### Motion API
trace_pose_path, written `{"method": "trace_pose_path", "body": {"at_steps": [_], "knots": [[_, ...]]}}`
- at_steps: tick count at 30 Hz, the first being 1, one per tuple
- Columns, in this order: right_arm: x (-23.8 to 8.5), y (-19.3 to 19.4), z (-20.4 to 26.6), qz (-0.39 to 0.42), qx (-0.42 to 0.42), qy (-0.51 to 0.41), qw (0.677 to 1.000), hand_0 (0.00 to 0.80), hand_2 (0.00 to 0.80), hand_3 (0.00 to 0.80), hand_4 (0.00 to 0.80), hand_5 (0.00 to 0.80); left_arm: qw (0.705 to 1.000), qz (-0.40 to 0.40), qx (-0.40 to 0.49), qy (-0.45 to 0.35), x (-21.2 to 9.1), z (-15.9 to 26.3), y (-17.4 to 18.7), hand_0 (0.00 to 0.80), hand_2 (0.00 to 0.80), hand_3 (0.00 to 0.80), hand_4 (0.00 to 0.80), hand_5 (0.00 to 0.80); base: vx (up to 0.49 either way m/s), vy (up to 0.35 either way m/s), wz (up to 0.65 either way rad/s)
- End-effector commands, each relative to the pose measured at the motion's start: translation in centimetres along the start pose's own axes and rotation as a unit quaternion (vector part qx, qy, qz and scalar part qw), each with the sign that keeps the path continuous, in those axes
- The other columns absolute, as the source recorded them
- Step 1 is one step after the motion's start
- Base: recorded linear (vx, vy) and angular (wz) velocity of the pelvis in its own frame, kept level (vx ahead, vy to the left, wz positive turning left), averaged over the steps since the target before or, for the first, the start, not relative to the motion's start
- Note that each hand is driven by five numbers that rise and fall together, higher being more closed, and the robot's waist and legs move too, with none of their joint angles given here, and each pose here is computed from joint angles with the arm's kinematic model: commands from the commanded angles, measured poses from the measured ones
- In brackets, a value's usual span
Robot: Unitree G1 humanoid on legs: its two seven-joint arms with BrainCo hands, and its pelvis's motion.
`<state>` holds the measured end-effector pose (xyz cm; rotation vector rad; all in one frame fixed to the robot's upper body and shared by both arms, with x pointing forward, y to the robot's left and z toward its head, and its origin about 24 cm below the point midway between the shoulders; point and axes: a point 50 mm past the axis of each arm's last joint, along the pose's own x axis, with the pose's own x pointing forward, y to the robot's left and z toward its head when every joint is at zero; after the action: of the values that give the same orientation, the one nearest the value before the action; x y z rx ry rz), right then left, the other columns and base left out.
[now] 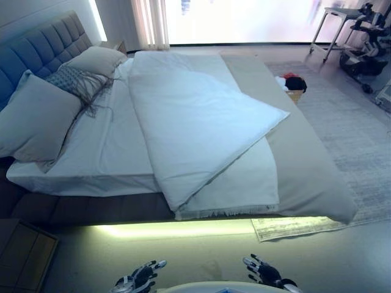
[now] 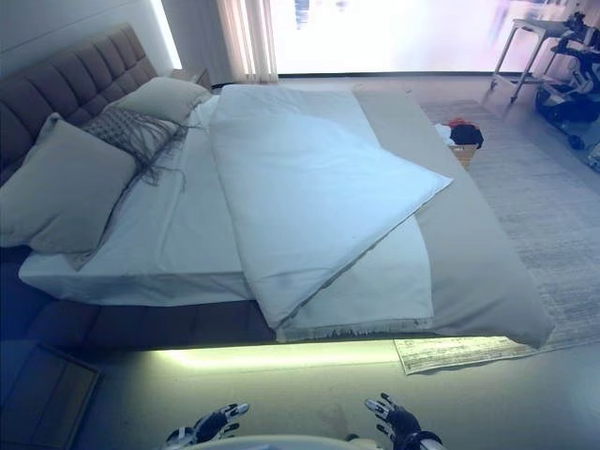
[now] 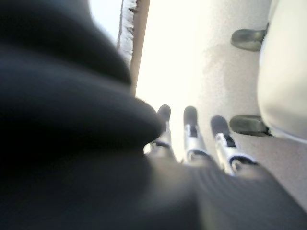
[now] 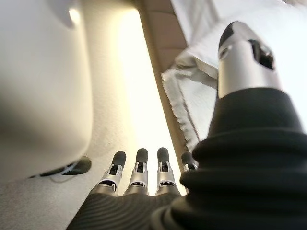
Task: Make the bed neatly
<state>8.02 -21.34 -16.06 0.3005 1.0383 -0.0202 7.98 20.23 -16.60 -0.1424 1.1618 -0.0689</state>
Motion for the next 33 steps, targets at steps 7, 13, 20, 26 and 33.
{"method": "trace_pose_path", "body": {"at_steps": [7, 13, 20, 26, 33], "knots": [[1.3, 2.1, 1.4, 0.041, -0.01, -0.001, 0.999, 0.0, 0.0, 0.0, 0.0, 0.0, 0.998, 0.044, -0.049, -0.002, 0.7, 1.1, -0.4, 0.0, 0.0, 0.0, 0.0, 0.0, 0.0, 0.0, 0.0], [1.6, 2.1, 1.9, 0.012, -0.031, 0.005, 0.999, 0.0, 0.0, 0.0, 0.0, 0.0, 0.997, 0.06, -0.037, 0.042, 0.7, 0.2, -0.5, 0.0, 0.0, 0.0, 0.0, 0.0, 0.005, 0.001, 0.0], [1.7, 2.2, 2.3, 0.003, -0.049, -0.007, 0.999, 0.0, 0.0, 0.0, 0.0, 0.0, 0.988, 0.084, -0.026, 0.125, 0.4, -1.3, -0.4, 0.0, 0.0, 0.0, 0.0, 0.0, 0.006, -0.021, 0.0], [1.5, 1.4, 1.6, -0.02, -0.051, 0.027, 0.998, 0.0, 0.0, 0.0, 0.0, 0.0, 0.986, 0.101, -0.064, 0.112, 0.4, -1.1, 0.0, 0.0, 0.0, 0.0, 0.0, 0.0, 0.039, -0.05, 0.0], [1.9, 1.4, 3.2, -0.041, -0.078, 0.005, 0.996, 0.0, 0.0, 0.0, 0.0, 0.0, 0.981, 0.141, -0.066, 0.112, 0.0, -1.2, 1.0, 0.0, 0.0, 0.0, 0.0, 0.0, 0.016, -0.105, 0.0]]}}
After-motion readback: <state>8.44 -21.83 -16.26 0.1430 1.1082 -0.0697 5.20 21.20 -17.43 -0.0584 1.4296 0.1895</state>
